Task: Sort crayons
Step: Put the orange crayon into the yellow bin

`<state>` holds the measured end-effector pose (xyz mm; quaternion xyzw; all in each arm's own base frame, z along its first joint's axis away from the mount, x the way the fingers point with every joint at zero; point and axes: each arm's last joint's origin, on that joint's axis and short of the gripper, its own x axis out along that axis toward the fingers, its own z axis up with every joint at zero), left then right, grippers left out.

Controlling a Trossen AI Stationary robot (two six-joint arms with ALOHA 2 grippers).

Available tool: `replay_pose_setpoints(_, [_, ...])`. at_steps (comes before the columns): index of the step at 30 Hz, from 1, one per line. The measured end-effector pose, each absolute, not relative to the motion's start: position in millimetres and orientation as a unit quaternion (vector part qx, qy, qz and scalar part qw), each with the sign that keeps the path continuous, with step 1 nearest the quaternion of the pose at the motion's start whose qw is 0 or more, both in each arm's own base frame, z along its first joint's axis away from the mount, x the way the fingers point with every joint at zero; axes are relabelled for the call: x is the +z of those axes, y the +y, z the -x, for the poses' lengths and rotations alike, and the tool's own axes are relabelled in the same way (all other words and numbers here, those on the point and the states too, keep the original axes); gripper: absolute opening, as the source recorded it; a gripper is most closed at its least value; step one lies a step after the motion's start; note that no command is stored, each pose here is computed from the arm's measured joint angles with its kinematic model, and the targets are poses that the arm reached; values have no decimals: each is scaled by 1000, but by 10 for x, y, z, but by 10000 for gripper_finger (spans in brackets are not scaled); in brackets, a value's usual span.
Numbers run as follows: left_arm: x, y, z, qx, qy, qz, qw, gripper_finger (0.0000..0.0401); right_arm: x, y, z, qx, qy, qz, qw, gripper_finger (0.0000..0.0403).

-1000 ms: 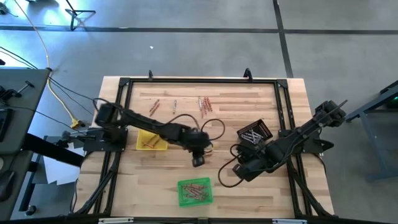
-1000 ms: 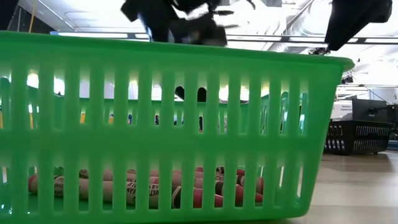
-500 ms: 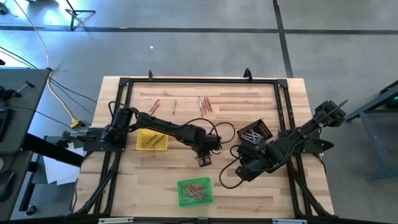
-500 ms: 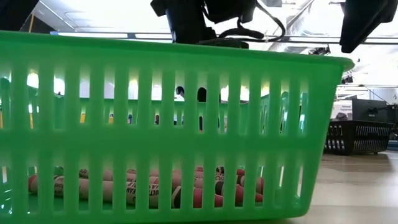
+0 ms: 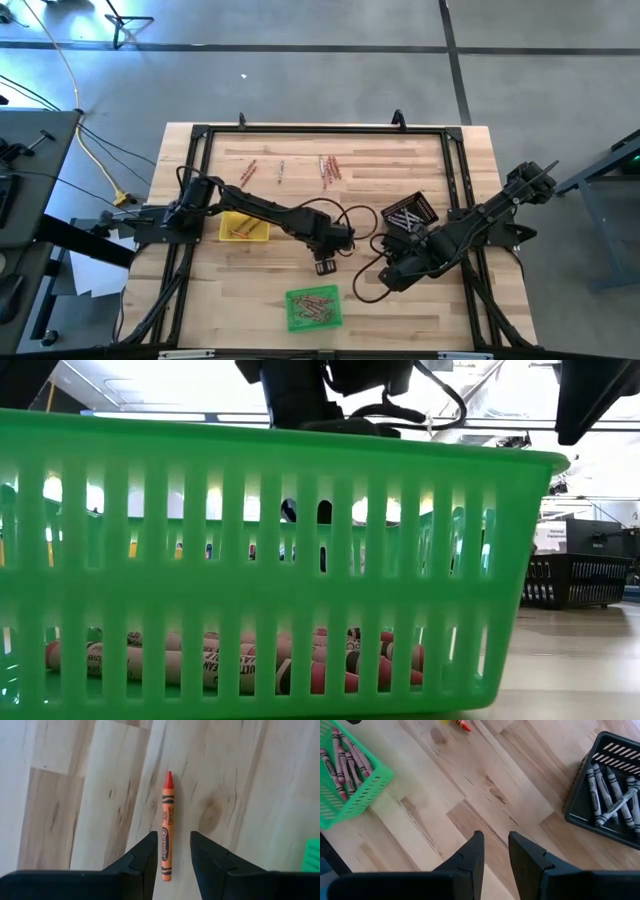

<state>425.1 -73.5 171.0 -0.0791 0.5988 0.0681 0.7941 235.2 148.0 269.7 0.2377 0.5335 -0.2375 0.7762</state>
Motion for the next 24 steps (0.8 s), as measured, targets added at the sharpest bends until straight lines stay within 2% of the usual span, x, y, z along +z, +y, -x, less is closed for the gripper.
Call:
replay_pose_setpoints(6, [1653, -751, -4257, 70, 601, 54, 794, 101, 2702, 1493, -2372, -231, 527, -246, 780, 83])
replay_pose_setpoints(24, [1343, -743, -4308, 60, 633, 63, 769, 101, 2705, 1501, -2377, -228, 525, -248, 782, 83])
